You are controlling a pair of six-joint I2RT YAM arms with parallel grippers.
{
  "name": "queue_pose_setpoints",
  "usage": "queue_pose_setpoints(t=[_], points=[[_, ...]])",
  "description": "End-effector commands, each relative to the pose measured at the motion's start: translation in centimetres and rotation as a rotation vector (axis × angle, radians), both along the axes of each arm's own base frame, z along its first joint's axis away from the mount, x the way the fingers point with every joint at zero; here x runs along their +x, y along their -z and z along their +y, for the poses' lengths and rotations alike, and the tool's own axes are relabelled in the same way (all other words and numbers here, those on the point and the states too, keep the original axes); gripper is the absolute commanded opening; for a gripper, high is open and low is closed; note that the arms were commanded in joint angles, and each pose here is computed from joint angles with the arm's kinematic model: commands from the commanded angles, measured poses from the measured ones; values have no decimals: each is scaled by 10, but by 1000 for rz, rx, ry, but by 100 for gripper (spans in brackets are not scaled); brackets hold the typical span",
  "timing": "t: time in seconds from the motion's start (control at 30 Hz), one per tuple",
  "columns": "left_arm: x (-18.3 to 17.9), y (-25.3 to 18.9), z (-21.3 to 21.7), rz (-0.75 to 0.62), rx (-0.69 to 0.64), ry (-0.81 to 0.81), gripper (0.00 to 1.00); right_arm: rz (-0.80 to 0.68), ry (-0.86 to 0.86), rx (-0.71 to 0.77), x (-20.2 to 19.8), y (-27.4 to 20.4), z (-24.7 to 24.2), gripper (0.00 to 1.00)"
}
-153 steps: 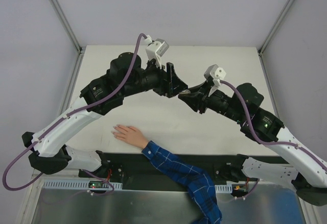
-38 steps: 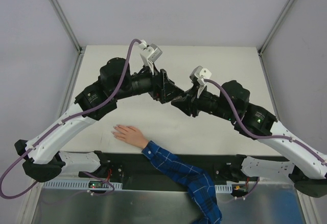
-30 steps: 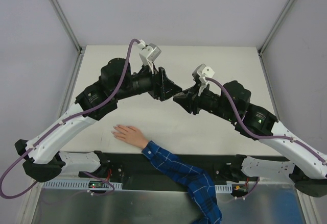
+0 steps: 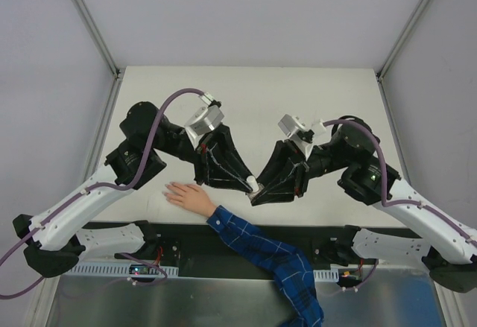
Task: Paint the nails
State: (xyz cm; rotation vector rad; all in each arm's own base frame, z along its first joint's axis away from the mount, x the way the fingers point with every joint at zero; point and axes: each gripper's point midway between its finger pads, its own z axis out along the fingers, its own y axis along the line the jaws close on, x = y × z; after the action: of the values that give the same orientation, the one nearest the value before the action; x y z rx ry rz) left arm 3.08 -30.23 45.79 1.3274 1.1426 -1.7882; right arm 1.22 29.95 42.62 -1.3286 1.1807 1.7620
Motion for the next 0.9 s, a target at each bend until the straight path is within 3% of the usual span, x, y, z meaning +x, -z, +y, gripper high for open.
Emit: queue_pose_setpoints(t=[0.0, 0.1, 0.23, 0.43, 0.53, 0.6, 0.87], points=[[17, -10, -3, 21, -9, -126, 58, -179, -49, 68, -18, -15, -18, 0], [28, -13, 2, 12, -6, -238, 76, -164, 122, -37, 11, 3, -9, 0], [53, -12, 8, 37, 37, -434, 80, -182, 422, -146, 64, 18, -3, 0], [106, -1, 17, 110, 164, -749, 75, -196, 761, -205, 120, 24, -5, 0], [120, 3, 16, 119, 199, -818, 69, -204, 843, -195, 133, 24, -7, 0], [124, 6, 15, 135, 220, -830, 59, -199, 863, -191, 136, 27, -7, 0], [130, 19, -2, 174, 271, -799, 60, -200, 957, -180, 150, 23, -13, 0]])
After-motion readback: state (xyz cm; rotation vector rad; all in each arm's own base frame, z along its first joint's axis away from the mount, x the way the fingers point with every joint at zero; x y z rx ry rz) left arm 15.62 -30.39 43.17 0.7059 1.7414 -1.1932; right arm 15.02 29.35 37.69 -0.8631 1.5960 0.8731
